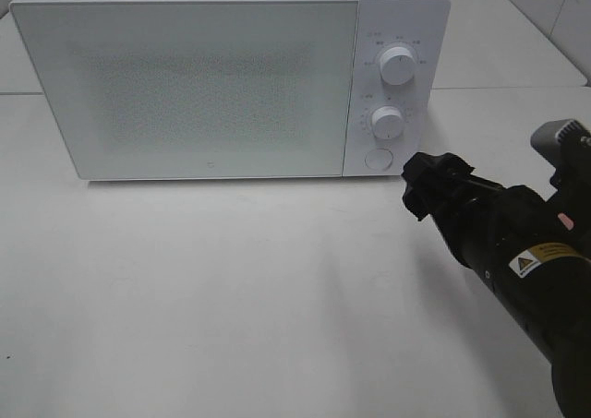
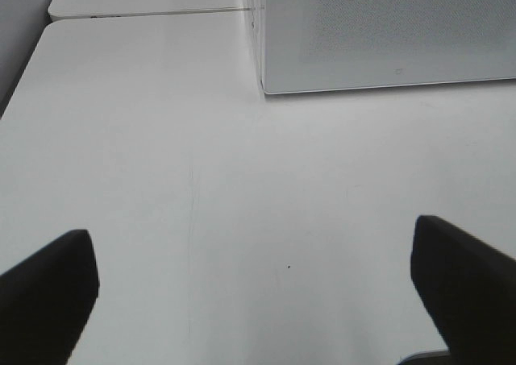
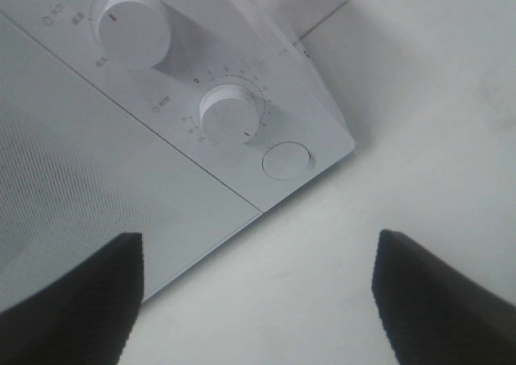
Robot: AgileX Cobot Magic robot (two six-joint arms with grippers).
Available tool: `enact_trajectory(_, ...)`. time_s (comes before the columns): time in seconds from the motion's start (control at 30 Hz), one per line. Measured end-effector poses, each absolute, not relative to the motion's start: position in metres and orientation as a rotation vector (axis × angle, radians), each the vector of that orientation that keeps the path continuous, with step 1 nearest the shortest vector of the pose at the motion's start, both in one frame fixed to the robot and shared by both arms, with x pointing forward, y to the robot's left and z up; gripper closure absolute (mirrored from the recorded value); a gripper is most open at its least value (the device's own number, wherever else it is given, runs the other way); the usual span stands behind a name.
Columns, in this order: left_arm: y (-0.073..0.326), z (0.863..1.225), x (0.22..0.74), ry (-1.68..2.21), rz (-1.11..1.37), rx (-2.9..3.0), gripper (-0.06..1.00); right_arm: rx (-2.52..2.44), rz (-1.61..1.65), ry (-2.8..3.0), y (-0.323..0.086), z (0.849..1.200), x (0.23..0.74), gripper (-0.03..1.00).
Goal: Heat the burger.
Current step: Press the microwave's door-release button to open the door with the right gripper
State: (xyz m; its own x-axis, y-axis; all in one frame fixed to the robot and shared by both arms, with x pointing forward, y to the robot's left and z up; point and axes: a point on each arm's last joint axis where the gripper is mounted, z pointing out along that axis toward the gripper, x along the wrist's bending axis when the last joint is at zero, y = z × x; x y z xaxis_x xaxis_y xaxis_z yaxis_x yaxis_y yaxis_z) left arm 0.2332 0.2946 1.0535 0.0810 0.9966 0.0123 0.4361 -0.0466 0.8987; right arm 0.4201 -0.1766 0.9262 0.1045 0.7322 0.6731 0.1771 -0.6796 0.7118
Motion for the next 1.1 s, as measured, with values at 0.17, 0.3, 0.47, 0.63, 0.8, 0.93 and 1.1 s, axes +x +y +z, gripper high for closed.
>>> enact_trajectory(0.17, 0.295, 1.054, 0.233, 1.458, 0.924, 1.593, -0.03, 2.104, 1.711, 0.706, -0.176, 0.925, 0.42, 0.26)
enact_trajectory(0.3, 0.295, 1.054, 0.233, 1.458, 0.924, 1.593, -0.03, 2.287, 1.817, 0.471, -0.176, 0.923, 0.419, 0.32)
enact_trajectory(0.47, 0.295, 1.054, 0.233, 1.458, 0.924, 1.593, -0.03, 2.418, 1.881, 0.274, -0.176, 0.922, 0.419, 0.4)
enact_trajectory(0.63, 0.295, 1.054, 0.233, 1.458, 0.924, 1.593, -0.03, 2.55, 1.938, 0.041, -0.175, 0.92, 0.418, 0.62)
enact_trajectory(0.8, 0.295, 1.054, 0.233, 1.458, 0.924, 1.593, -0.03, 2.587, 1.926, 0.017, -0.174, 0.919, 0.418, 0.86)
enact_trajectory(0.93, 0.295, 1.054, 0.233, 1.458, 0.924, 1.593, -0.03, 2.64, 1.867, 0.031, -0.173, 0.914, 0.416, 0.95)
enact_trajectory(1.1, 0.295, 1.054, 0.233, 1.458, 0.924, 1.593, -0.03, 2.659, 1.84, 0.041, -0.172, 0.913, 0.416, 0.97)
